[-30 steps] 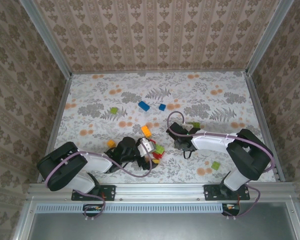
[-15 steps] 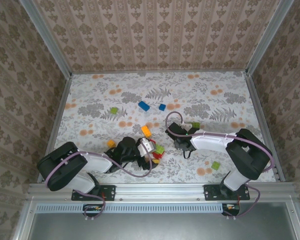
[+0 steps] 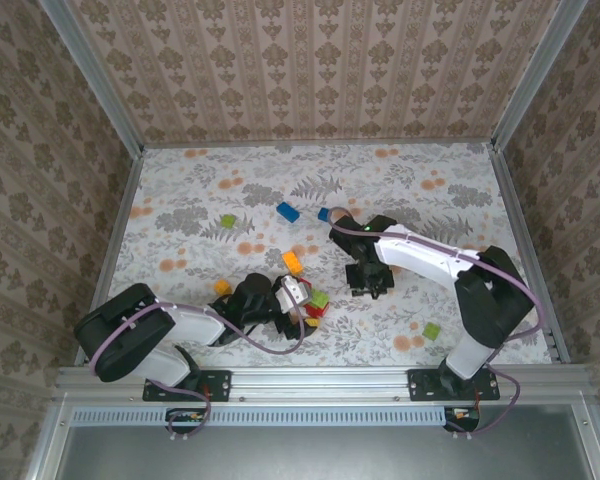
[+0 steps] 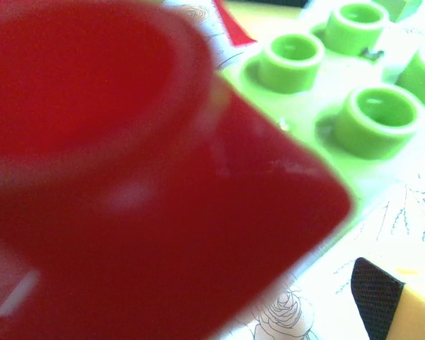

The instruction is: Assemble a carrot with lego

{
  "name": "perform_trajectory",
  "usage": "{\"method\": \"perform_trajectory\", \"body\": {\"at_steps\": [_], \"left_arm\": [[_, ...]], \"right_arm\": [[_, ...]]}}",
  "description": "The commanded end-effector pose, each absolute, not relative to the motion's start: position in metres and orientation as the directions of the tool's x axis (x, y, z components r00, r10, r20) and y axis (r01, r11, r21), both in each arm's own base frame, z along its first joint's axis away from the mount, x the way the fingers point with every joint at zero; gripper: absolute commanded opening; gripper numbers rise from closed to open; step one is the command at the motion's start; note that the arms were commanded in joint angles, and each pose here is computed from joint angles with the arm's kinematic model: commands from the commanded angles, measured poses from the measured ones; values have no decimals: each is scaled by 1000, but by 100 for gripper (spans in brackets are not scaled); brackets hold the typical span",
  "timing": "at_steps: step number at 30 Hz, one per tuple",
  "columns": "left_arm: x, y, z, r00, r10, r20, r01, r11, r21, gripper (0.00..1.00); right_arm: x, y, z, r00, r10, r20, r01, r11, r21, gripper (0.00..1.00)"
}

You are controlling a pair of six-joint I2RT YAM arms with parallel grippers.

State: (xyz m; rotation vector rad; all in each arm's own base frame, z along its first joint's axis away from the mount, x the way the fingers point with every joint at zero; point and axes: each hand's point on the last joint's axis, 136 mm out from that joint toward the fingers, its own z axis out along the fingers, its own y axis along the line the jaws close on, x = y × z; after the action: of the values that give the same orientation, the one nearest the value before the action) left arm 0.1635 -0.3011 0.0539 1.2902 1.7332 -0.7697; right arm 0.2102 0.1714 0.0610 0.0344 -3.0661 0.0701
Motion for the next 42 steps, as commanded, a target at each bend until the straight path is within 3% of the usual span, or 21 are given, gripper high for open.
{"method": "perform_trajectory", "body": {"at_steps": [1, 9, 18, 32, 42], "left_arm": [[160, -307, 57, -109, 455, -884, 968, 250, 10, 97], [161, -307, 57, -108, 455, -884, 967, 253, 12, 97], [162, -306, 55, -112, 460, -881, 965, 260, 13, 97], [165, -308, 53, -119, 471, -874, 964, 264, 11, 97], [165, -308, 52, -122, 473, -872, 964, 267, 10, 97]], "right_arm": [[159, 167, 67, -934, -66, 350, -79, 997, -23, 32], [140, 169, 57, -851, -113, 513, -135, 991, -6, 32], [142, 168, 41, -804, -123, 581, -116, 992, 48, 32], [156, 162, 33, -822, -110, 559, -71, 993, 90, 49], [177, 166, 39, -892, -101, 441, -62, 993, 102, 53]]}}
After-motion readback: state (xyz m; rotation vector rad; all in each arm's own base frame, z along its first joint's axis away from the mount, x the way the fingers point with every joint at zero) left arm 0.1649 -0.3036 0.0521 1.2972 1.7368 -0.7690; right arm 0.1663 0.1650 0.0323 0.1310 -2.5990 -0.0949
